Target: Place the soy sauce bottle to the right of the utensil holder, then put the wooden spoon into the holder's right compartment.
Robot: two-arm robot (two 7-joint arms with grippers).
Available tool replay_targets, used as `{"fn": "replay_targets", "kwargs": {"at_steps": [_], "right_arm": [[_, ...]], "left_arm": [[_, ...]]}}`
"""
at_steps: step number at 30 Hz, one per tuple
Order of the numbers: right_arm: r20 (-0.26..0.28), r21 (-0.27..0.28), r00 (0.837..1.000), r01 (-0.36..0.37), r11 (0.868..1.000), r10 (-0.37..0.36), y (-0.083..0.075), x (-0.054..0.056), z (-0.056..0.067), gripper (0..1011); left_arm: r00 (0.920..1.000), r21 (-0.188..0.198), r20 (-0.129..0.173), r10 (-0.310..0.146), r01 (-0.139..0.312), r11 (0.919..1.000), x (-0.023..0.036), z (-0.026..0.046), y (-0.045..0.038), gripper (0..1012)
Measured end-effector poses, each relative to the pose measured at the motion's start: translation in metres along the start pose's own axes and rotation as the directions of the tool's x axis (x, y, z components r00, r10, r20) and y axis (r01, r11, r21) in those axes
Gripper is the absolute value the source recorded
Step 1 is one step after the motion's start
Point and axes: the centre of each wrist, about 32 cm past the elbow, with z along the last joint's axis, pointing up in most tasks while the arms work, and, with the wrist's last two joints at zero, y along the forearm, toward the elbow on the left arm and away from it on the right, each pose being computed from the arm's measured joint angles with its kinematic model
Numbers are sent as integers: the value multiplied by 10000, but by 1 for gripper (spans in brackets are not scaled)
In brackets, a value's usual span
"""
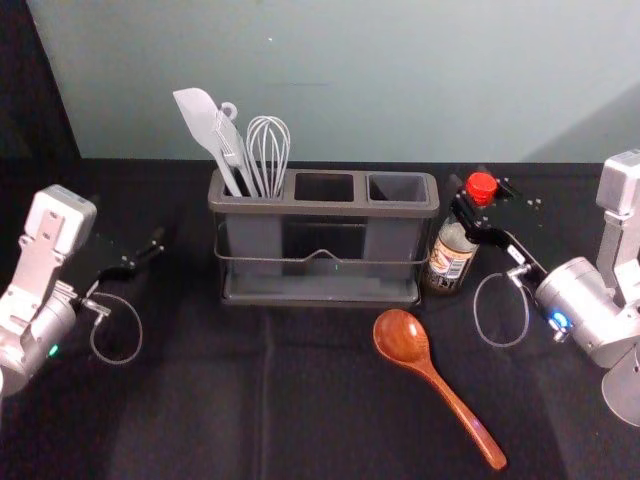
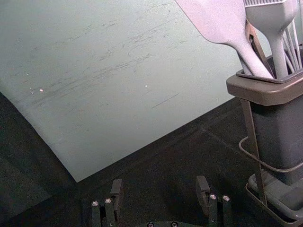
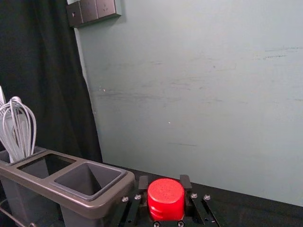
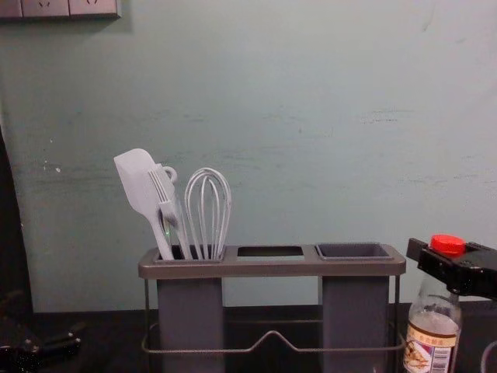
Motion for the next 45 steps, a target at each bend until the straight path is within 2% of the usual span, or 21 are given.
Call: {"fn": "replay_targets", "kwargs": {"at_steps": [6,10,15,20,26,32,35,37,42,45], "right_arm": [[24,62,10000,73,10000,-73,-18,-3,17,573],[181,296,9996,212,9993,-217,-47,1,77,733],[530,596,9981,284,9978,-316,-96,-4,197,863],[972,917,9949,165,9957,-255,-162,-62,345,1002],[1308,976,9913,-19,9952,-109,-276,-200,421,1002],[1490,496,9888,-162,9986,86,-432,-410,372,1002],[1472,26,9887,-288,9996,281,-514,-530,302,1002],[1342,-494,9896,-464,9977,526,-582,-640,217,1002],[1169,-1083,9901,-651,9920,777,-642,-766,97,1002],[980,-1580,9911,-734,9847,896,-679,-851,-27,1002]], "left_arm": [[10000,0,0,0,0,10000,0,0,0,1000],[10000,0,0,0,0,10000,0,0,0,1000],[10000,0,0,-1,1,10000,0,0,0,1000],[10000,0,1,-1,1,10000,0,0,0,1000],[10000,0,0,-1,1,10000,0,0,0,1000],[10000,1,-1,-1,1,10000,0,0,0,1000],[10000,1,-1,-1,1,10000,0,0,0,1000],[10000,0,0,0,0,10000,0,0,0,1000],[10000,1,0,0,0,10000,0,0,0,1000],[10000,1,0,-1,1,10000,0,0,0,1000]]}}
